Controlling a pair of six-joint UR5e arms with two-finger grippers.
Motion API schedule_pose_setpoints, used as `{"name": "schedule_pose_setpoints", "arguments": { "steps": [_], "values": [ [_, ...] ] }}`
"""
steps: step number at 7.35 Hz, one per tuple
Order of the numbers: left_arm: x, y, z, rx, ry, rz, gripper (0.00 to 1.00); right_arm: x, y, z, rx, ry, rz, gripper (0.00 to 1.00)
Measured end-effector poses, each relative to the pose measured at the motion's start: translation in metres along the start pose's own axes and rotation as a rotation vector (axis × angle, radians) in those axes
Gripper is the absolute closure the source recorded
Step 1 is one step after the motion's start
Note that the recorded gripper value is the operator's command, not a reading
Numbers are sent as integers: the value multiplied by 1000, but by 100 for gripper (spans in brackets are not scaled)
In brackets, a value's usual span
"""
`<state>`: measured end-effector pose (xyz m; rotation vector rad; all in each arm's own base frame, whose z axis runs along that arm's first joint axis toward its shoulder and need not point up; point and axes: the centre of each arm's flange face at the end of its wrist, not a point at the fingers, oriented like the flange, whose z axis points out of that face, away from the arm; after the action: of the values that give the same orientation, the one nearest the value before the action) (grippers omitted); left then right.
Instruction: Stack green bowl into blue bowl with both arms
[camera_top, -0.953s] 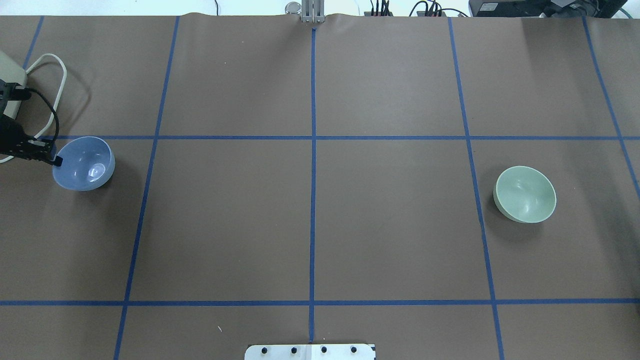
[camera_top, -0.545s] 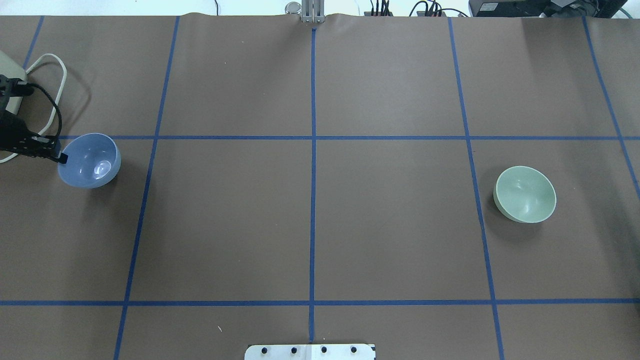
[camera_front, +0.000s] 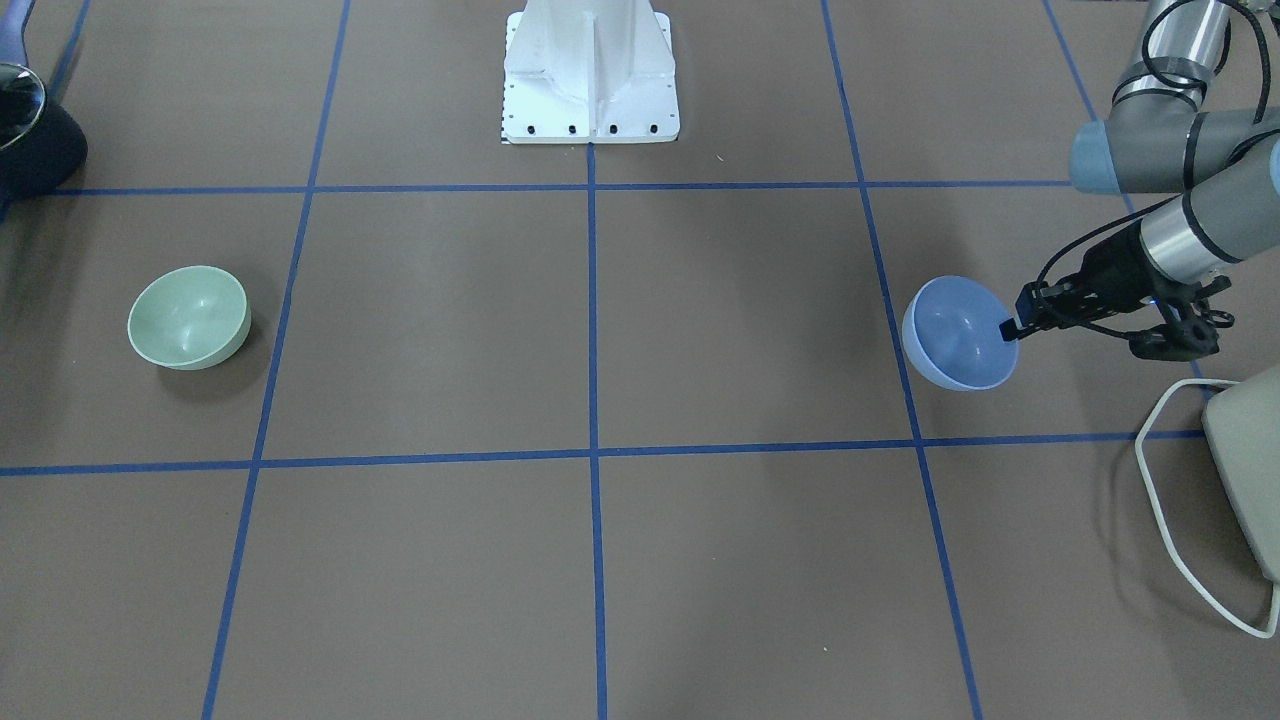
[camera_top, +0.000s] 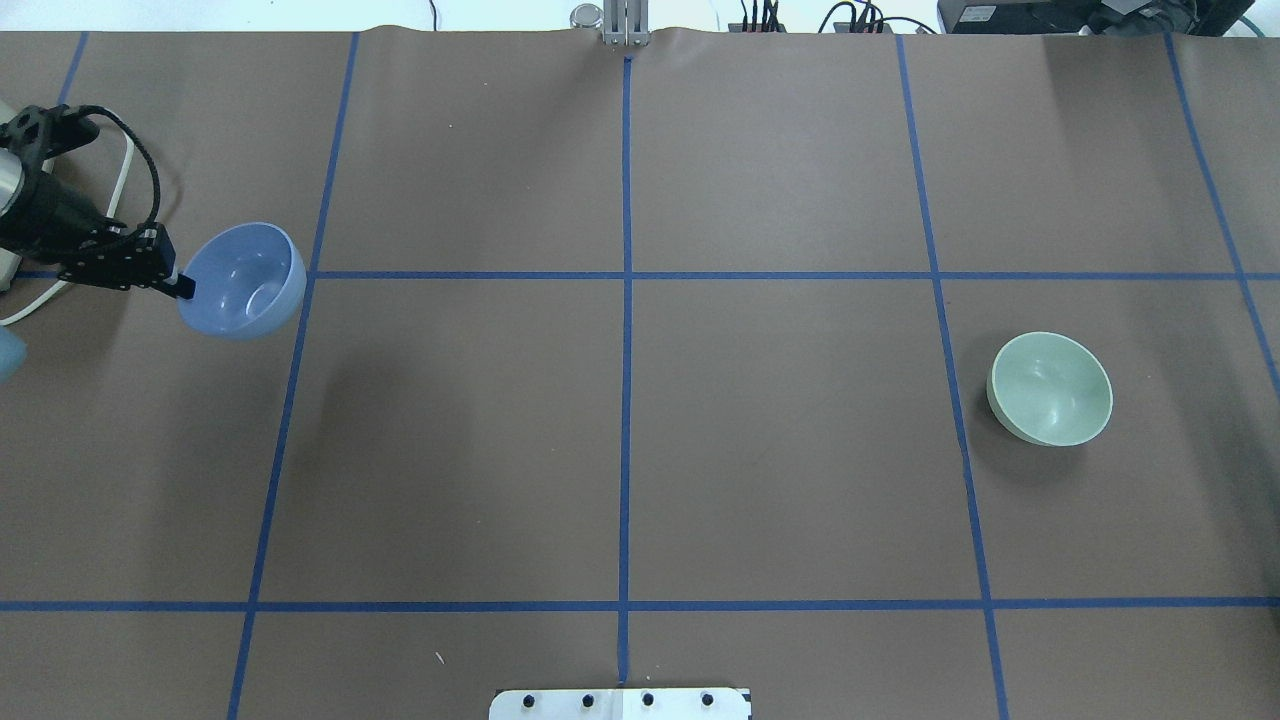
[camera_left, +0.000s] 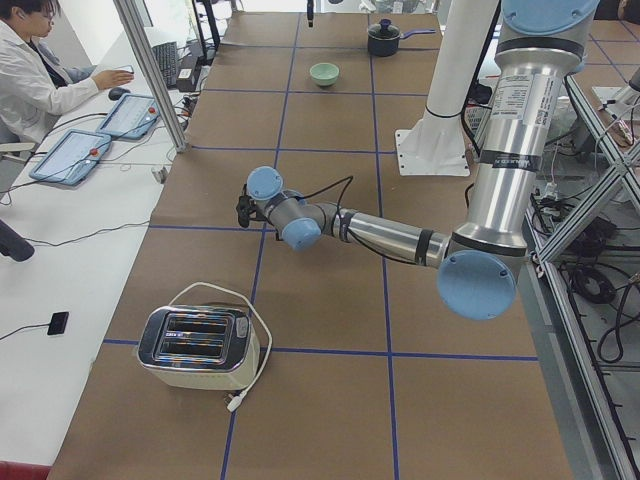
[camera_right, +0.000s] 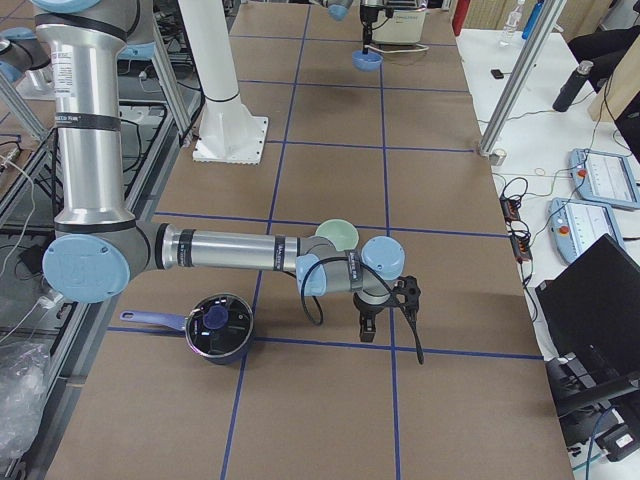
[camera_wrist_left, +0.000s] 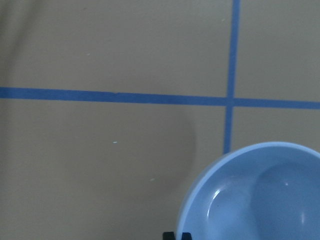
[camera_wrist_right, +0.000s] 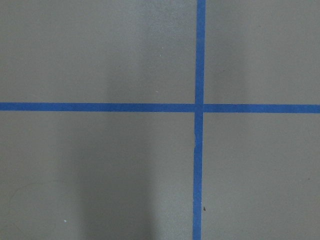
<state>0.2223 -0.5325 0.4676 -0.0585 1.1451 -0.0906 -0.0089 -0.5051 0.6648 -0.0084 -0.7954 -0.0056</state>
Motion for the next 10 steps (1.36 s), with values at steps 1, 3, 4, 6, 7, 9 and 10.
{"name": "schedule_pose_setpoints", "arguments": {
  "steps": [1, 3, 4, 6, 7, 9, 10],
  "values": [
    [24, -2, 3, 1, 13, -22, 99, 2, 0, 3, -5, 1, 4, 0],
    [83, 2, 32, 1, 20, -59, 99, 3, 0, 5, -11, 2, 7, 0],
    [119, 10, 53, -2, 21, -83, 99, 3, 0, 6, -12, 2, 6, 0],
    [191, 25, 88, 2, -1, -122, 98, 2, 0, 9, -17, 2, 5, 0],
    [218, 33, 102, 12, -17, -126, 98, 2, 0, 10, -20, 2, 3, 0],
    [258, 53, 125, 11, -20, -139, 98, 0, 0, 12, -23, 2, 0, 0],
    [281, 65, 140, 20, -19, -146, 98, -1, 0, 12, -20, -1, -6, 0]
  ]
}}
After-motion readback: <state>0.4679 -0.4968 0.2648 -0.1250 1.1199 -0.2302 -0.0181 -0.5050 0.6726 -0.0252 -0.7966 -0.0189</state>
